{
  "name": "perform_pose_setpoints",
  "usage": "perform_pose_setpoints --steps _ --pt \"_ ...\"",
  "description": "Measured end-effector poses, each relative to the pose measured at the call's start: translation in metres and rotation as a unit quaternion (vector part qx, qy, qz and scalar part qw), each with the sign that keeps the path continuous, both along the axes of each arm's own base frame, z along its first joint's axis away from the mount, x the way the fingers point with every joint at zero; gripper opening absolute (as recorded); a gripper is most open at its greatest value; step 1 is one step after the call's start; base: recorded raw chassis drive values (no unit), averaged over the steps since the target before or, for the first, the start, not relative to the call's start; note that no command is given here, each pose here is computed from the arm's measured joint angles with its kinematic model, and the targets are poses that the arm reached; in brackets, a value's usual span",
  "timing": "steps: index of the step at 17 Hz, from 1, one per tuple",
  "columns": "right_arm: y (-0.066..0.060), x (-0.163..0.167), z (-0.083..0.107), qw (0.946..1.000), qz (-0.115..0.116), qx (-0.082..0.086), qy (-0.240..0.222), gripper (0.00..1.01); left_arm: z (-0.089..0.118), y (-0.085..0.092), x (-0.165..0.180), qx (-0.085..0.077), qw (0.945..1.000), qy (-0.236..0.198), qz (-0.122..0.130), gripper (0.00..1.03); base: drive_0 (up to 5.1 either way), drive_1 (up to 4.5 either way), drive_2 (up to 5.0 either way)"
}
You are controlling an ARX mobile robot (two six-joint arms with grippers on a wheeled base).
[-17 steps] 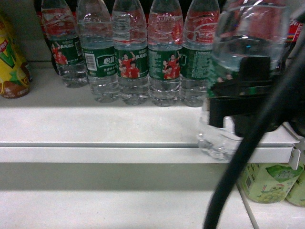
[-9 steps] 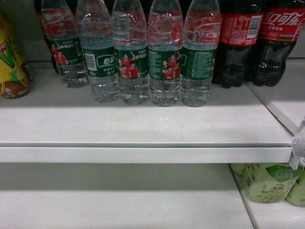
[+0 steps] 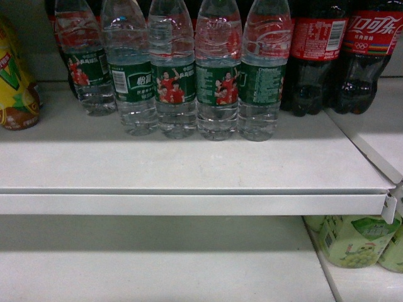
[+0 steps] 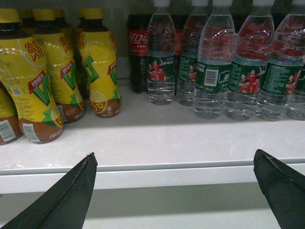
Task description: Move water from second to third shelf
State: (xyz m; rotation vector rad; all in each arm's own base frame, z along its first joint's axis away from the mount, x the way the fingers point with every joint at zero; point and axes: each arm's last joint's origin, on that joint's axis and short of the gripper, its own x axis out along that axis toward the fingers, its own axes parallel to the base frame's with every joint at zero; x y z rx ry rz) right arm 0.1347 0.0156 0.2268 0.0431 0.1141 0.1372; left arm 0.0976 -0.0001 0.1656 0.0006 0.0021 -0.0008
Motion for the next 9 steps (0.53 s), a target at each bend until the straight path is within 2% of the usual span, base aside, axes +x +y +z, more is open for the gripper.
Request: perform_pose_setpoints --steps 3,9 --pt "-0.0013 -0.0061 -0.0015 1.0000 -0.009 -0.001 0.000 0.39 0.0000 0.0000 0.0000 0.000 1.0000 0.000 0.000 0.98 0.0 0.00 0.0" --pt "-0.0008 -0.0086 -0.0009 0.9999 -0.011 0.003 -0.002 0.39 0.0000 0.0000 0.0000 0.000 1.0000 0.000 0.000 0.98 0.0 0.00 0.0"
